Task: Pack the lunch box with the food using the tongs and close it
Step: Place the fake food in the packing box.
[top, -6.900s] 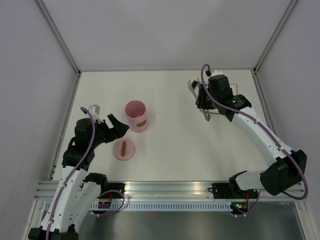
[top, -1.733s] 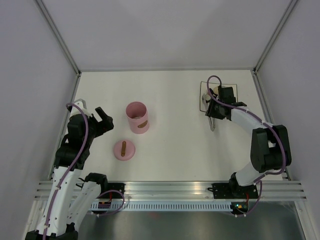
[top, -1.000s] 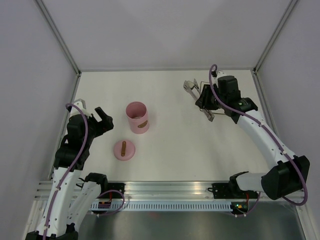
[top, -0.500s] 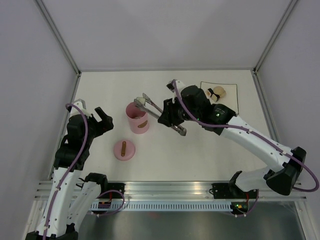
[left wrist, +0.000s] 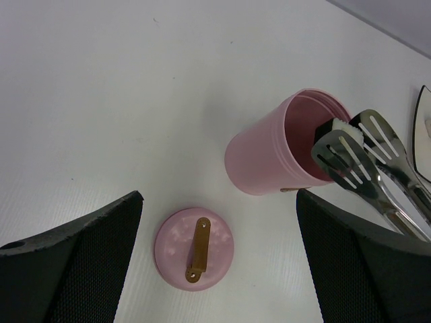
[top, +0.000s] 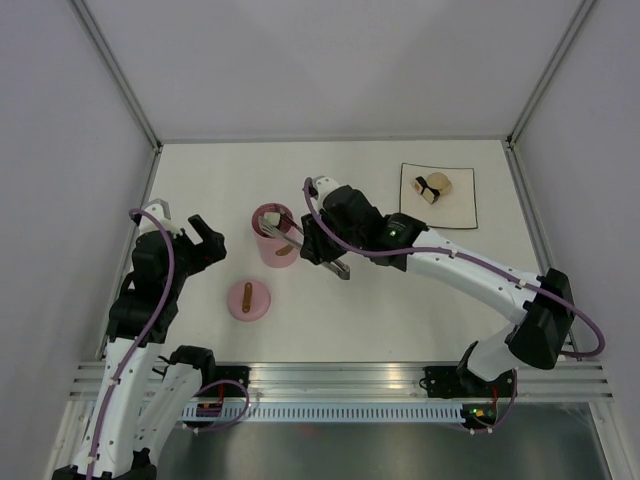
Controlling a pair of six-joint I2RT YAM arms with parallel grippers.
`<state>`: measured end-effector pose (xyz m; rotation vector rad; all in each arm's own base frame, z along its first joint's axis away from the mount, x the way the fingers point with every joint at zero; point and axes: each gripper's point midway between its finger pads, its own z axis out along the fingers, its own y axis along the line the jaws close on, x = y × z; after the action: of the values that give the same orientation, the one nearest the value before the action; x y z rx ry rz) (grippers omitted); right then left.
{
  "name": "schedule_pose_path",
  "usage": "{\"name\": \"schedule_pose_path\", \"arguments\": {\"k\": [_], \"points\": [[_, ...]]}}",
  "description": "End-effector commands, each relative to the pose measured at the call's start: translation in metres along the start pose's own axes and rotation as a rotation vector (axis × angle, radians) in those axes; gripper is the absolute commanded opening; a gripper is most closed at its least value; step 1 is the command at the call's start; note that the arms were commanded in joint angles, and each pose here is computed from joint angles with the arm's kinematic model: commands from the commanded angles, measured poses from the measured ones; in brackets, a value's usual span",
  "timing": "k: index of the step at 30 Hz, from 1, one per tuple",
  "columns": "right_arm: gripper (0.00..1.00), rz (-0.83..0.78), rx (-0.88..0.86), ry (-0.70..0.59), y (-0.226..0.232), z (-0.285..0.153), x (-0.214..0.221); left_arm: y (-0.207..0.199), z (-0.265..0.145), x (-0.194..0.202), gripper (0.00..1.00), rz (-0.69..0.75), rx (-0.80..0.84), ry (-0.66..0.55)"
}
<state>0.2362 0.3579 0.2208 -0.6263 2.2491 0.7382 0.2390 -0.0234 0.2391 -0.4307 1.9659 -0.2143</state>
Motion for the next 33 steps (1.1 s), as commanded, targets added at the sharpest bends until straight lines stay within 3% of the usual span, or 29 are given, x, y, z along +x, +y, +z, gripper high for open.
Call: {"name": "schedule_pose_path", "arguments": {"k": [1, 5, 8, 9, 12, 17, 29, 33], "points": [[0.11, -0.017, -0.018, -0.102, 0.010, 0.006, -0.035, -0.001, 0.002, -0.008, 1.00, 0.025, 0.005, -0.038], [0.17, -0.013, -0.004, -0.069, 0.006, 0.019, -0.025, -0.001, 0.002, -0.009, 1.00, 0.025, 0.003, -0.038], [0.35, -0.010, -0.033, -0.054, 0.011, 0.020, -0.022, 0.000, 0.002, -0.008, 1.00, 0.025, 0.001, -0.038], [0.46, -0.010, -0.034, -0.057, 0.011, 0.019, -0.023, -0.001, 0.002, -0.009, 1.00, 0.025, 0.003, -0.038], [0.54, -0.004, -0.022, -0.078, 0.010, 0.015, -0.029, 0.000, 0.002, -0.009, 1.00, 0.025, 0.002, -0.039], [0.59, 0.004, 0.008, -0.105, 0.008, 0.011, -0.038, 0.000, 0.002, -0.008, 1.00, 0.027, 0.001, -0.038], [0.57, 0.036, 0.036, -0.204, -0.006, -0.017, -0.075, 0.004, 0.001, -0.010, 1.00, 0.024, -0.022, -0.052], [0.55, 0.096, 0.091, -0.261, -0.049, -0.033, -0.100, 0.007, -0.002, -0.014, 1.00, 0.018, -0.034, -0.075]]}}
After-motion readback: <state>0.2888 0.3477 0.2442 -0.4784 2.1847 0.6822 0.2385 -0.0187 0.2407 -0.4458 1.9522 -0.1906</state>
